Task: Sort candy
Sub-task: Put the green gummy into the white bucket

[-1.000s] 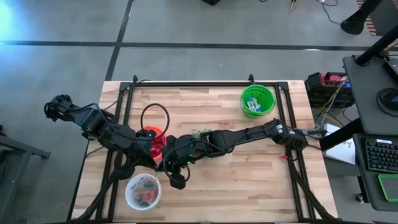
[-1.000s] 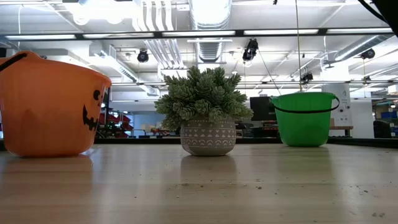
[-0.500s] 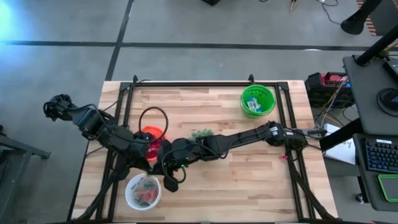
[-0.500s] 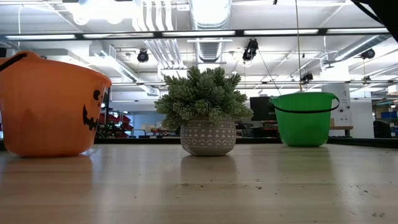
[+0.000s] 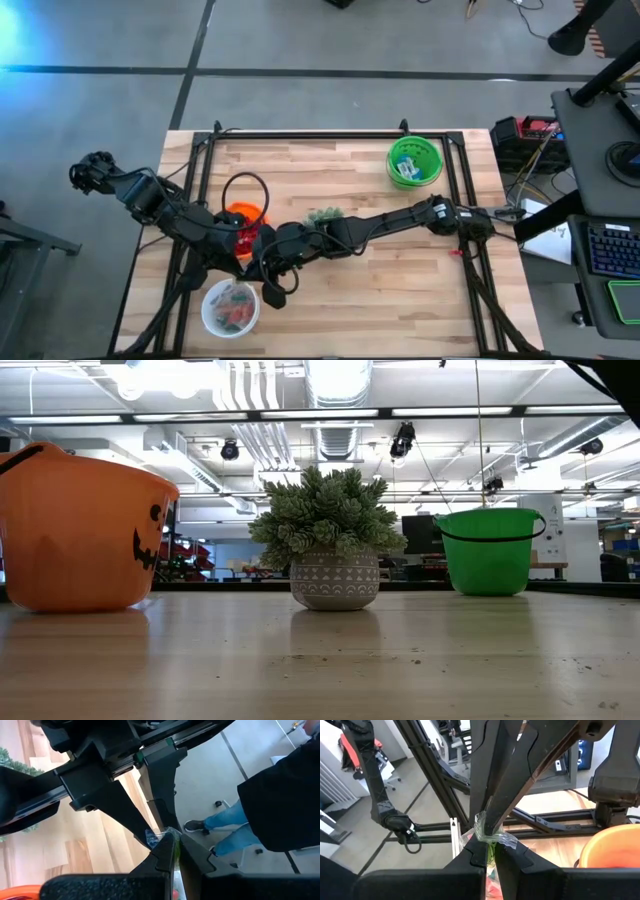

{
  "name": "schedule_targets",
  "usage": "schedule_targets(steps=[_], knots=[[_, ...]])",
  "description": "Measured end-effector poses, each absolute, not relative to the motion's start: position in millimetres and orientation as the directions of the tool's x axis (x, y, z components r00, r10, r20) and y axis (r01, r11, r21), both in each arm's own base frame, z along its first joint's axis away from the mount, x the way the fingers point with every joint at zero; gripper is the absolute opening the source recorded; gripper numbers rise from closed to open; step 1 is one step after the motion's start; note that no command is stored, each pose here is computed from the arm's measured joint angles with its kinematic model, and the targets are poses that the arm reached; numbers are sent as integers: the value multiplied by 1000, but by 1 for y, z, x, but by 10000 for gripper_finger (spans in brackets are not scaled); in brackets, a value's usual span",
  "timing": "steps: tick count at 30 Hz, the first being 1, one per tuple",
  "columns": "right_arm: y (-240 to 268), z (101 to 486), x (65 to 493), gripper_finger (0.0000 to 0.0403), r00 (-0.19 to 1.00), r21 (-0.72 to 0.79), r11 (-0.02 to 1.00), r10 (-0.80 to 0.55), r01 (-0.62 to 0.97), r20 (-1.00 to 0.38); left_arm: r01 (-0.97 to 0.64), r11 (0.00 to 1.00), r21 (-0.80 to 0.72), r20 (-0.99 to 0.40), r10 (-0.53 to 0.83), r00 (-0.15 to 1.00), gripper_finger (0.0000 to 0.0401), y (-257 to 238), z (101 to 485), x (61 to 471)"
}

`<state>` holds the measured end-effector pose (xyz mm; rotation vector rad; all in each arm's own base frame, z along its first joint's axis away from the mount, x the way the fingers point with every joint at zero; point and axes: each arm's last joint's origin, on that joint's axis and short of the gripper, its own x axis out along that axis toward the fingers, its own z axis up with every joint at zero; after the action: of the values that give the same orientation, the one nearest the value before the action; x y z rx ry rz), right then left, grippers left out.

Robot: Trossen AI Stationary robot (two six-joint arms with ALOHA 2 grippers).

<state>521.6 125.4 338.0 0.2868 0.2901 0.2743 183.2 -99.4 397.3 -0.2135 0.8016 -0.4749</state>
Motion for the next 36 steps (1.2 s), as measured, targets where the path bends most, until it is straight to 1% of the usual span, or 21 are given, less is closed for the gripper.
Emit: schedule_targets(steps=[7, 12, 21, 36], knots=[[130, 338, 520, 13, 919, 345, 914, 308, -214, -245, 325, 865, -382, -637, -501, 586, 0, -100, 397, 183], [131, 333, 521, 13, 915, 323, 922, 305, -214, -263, 312, 862, -400, -648, -507, 568, 0, -102, 396, 181], [138, 335, 522, 13, 922, 457, 865, 328, -206, -205, 317, 856, -408, -644, -516, 565, 0, -118, 397, 172], [142, 338, 521, 13, 926, 455, 861, 335, -228, -172, 220, 855, -469, -679, -509, 529, 0, -134, 394, 155]])
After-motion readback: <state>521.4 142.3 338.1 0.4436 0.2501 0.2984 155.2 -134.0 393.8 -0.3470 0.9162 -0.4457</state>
